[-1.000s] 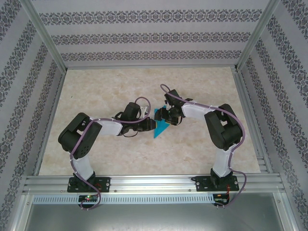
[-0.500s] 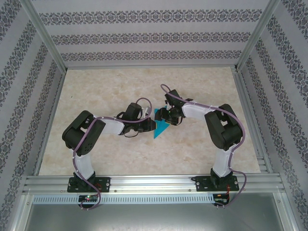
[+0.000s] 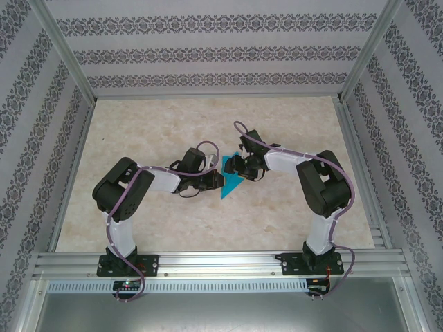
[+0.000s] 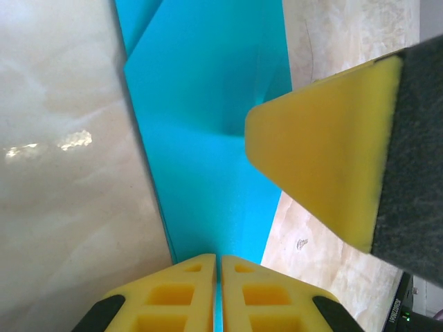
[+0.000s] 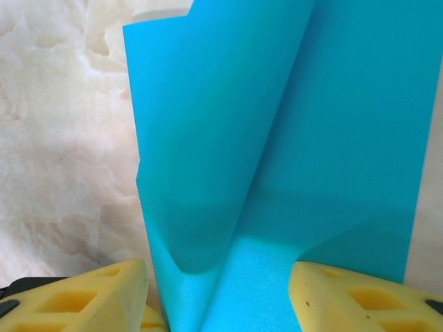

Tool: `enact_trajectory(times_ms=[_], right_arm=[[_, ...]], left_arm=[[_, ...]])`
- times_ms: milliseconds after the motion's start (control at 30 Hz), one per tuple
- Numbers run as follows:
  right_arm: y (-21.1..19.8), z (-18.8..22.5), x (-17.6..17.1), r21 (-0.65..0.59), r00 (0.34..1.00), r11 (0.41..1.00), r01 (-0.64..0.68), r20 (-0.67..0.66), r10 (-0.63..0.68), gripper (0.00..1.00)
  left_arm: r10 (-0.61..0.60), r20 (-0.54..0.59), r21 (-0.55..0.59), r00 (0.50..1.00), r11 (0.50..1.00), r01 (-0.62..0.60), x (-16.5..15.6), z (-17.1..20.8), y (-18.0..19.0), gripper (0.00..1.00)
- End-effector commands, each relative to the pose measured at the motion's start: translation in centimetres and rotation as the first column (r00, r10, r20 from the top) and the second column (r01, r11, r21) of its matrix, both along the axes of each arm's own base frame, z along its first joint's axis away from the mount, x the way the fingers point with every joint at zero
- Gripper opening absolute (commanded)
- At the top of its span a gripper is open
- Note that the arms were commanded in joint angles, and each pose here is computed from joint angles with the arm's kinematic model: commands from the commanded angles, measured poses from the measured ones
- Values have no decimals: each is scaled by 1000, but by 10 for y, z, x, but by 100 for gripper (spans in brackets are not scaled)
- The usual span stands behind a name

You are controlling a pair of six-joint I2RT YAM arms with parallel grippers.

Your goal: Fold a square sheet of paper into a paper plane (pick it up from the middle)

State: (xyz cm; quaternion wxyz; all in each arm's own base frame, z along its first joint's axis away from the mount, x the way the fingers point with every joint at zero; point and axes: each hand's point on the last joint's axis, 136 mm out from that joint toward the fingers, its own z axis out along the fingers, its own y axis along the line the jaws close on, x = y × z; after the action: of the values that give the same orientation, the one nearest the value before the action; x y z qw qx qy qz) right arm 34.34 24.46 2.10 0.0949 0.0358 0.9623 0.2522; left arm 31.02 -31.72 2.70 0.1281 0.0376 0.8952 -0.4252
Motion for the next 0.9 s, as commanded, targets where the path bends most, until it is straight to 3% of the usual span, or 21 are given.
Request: enact_trajectory(times_ms=[0, 467, 867], right_arm=[[-38, -48, -29, -162, 990, 986, 31, -131, -52, 58], [-56, -69, -36, -297, 974, 954, 33, -203, -97, 50], [-61, -79, -42, -349, 967, 937, 10, -235, -98, 48]], left_arm=[[8, -1, 23, 1000, 1000, -8, 5, -4, 3, 11], [8, 5, 14, 1000, 1000, -8, 5, 2, 2, 11], [45, 75, -49, 996, 998, -41, 17, 39, 2, 16]])
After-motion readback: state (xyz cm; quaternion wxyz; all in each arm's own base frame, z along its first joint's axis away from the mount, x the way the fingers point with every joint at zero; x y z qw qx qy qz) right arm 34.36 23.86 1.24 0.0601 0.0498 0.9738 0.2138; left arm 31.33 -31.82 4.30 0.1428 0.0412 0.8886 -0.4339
